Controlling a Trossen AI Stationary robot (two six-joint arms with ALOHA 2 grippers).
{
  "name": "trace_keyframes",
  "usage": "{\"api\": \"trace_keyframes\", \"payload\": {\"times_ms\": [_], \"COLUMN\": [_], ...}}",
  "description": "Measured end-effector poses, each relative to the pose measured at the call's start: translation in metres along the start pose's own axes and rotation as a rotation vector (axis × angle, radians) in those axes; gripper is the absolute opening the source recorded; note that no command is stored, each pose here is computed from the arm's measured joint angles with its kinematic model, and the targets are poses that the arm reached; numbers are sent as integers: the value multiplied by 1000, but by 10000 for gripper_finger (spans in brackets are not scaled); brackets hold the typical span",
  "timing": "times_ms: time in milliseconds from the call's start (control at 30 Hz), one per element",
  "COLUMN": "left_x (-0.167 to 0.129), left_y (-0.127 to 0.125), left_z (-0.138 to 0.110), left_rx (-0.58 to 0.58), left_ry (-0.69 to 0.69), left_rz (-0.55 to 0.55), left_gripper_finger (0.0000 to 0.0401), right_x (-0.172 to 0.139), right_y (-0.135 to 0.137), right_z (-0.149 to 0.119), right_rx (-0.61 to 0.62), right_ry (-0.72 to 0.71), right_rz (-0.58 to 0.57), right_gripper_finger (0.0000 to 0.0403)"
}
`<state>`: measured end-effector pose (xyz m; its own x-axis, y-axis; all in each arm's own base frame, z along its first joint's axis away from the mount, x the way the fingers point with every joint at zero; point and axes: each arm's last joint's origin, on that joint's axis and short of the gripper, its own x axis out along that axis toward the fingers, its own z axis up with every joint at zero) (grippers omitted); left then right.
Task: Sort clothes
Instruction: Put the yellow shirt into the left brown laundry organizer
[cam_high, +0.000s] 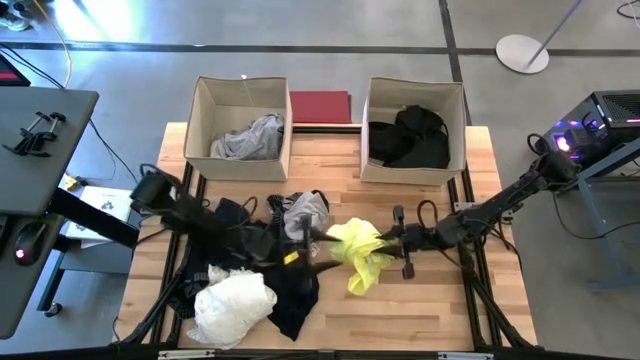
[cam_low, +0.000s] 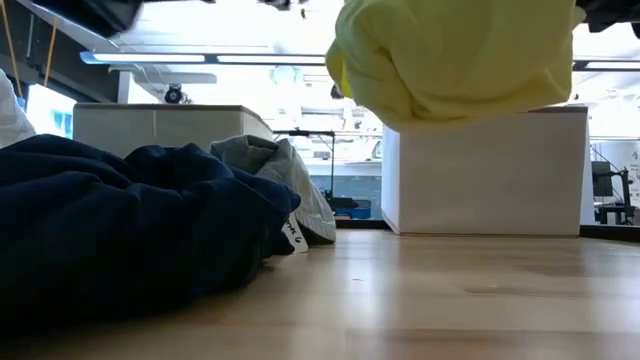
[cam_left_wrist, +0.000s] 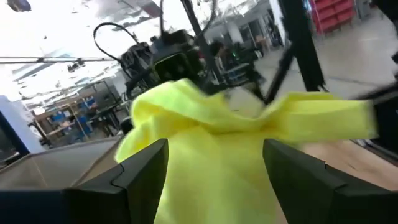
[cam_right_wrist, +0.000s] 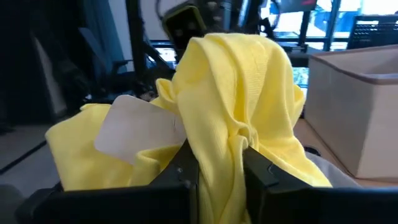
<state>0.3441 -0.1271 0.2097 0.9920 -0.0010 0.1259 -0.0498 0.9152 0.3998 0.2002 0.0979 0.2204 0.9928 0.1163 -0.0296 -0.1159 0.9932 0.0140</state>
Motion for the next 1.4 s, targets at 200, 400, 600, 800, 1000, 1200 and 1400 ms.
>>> {"api": "trace_keyframes", "payload": {"times_ms": [200, 400, 600, 800, 1000, 1200, 1400], "left_x": [34, 57, 70, 71, 71, 70, 63], "left_y": [4, 4, -1, 0, -2, -5, -14], "left_z": [-17, -24, -25, -27, -36, -38, -26], "left_rx": [-6, -90, -135, -158, -138, -127, 29], "left_ry": [-16, 3, 45, 65, 139, 167, 225], "left_rz": [-35, 27, -30, -29, -45, -33, 80], "left_gripper_finger": [275, 282, 271, 190, 51, 20, 5], "right_x": [0, 0, 0, 0, 0, -7, -32], "right_y": [1, 1, 2, 2, 1, -2, -9], "right_z": [2, 3, 3, 3, 8, 13, 29], "right_rx": [3, 1, -15, -21, -6, 24, 44], "right_ry": [-20, -22, -22, -28, -61, -48, -55], "right_rz": [36, 46, 72, 72, 45, 26, -38], "right_gripper_finger": [37, 37, 53, 83, 112, 187, 236]}}
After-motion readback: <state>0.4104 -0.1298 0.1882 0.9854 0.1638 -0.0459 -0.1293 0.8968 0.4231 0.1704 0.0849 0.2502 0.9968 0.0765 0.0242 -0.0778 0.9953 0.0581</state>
